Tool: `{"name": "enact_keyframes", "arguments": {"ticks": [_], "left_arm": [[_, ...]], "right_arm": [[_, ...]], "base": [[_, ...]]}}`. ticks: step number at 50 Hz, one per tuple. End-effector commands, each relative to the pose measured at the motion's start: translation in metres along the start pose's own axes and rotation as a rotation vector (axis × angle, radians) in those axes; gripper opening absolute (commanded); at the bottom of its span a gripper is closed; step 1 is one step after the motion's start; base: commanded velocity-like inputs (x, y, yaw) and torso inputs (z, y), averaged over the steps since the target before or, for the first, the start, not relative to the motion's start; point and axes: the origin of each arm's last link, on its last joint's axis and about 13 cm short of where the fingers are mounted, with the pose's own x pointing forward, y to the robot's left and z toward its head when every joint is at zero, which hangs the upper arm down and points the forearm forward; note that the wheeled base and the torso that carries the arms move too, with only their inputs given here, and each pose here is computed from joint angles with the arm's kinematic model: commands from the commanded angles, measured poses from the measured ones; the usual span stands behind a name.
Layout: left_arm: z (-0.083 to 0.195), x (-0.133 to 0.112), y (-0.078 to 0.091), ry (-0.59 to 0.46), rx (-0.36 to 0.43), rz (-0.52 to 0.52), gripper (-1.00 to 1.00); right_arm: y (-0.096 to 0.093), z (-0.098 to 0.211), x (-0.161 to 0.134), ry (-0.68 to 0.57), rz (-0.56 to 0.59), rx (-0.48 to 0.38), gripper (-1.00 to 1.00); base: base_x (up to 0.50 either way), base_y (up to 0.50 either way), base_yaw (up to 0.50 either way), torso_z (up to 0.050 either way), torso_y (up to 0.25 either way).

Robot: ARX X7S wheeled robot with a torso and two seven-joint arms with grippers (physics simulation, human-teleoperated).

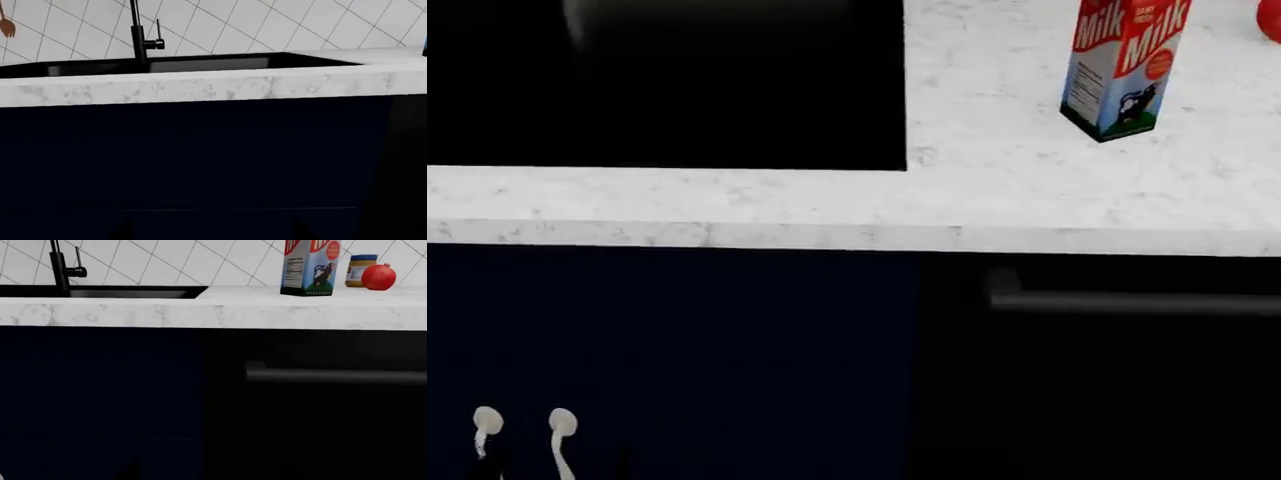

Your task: Open the dishwasher door

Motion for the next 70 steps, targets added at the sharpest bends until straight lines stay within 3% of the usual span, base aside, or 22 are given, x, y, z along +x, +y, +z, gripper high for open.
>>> {"name": "enact_keyframes", "arguments": {"ticks": [1,31,48,63,70], "left_arm": [[-0.0002,-0.0003,-0.0008,-0.006,-0.004,-0.003,1.0],[0.0018,0.0006,0.0,-0.018,-0.017,-0.001,1.0],[0.0029,-0.0002,-0.0002,-0.016,-0.064,-0.01,1.0],[0.0071,-0.0005,-0.0012,-0.038,-0.075,-0.035,1.0],[0.0074,-0.0012,-0.0014,-0.044,-0.069,-0.04,1.0]], "right_arm": [[0.0002,-0.0008,0.0001,0.002,0.003,-0.001,1.0],[0.0013,0.0014,-0.0004,0.0,0.005,-0.002,1.0],[0.0021,0.0035,-0.0024,-0.011,0.001,-0.009,1.0],[0.0028,0.0039,-0.0031,-0.008,0.004,-0.01,1.0],[0.0031,0.004,-0.0031,-0.005,0.001,-0.01,1.0]], "base": [[0.0,-0.42,0.0,0.0,0.0],[0.0,-0.41,0.0,0.0,0.0],[0.0,0.0,0.0,0.0,0.0],[0.0,0.0,0.0,-0.048,0.0],[0.0,0.0,0.0,0.0,0.0]]}}
